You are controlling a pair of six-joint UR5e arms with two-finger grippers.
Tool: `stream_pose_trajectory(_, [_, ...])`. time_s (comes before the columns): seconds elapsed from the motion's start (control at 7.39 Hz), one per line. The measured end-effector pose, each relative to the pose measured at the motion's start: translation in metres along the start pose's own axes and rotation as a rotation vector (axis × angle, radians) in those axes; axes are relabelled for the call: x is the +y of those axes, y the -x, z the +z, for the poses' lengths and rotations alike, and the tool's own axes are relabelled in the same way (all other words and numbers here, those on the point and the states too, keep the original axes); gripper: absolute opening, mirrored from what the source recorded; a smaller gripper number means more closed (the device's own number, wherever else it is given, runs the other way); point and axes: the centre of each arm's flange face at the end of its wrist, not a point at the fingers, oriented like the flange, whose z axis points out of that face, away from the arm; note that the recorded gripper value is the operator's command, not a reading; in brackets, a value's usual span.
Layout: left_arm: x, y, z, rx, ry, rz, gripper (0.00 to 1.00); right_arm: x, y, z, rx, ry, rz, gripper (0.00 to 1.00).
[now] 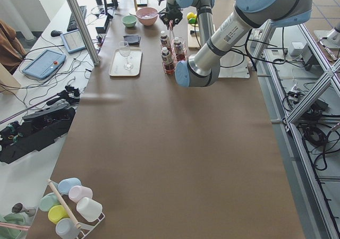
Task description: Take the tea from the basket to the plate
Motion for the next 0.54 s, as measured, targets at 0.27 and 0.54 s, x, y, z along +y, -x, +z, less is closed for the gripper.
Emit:
stream_pose_trajectory(0.27, [0.0064, 0.0050, 0.0042, 0.001, -0.003, 0.000, 0.00, 0.0002, 0.0000, -0.0002, 0.000, 0.000, 0.000, 0.99])
stream_pose_trajectory(0.54, [0.0085, 0.0123, 0.0095, -0.001, -0.005, 0.004, 0.00, 0.0012, -0.0004, -0.0002, 0.001, 0.002, 0.002, 0.99])
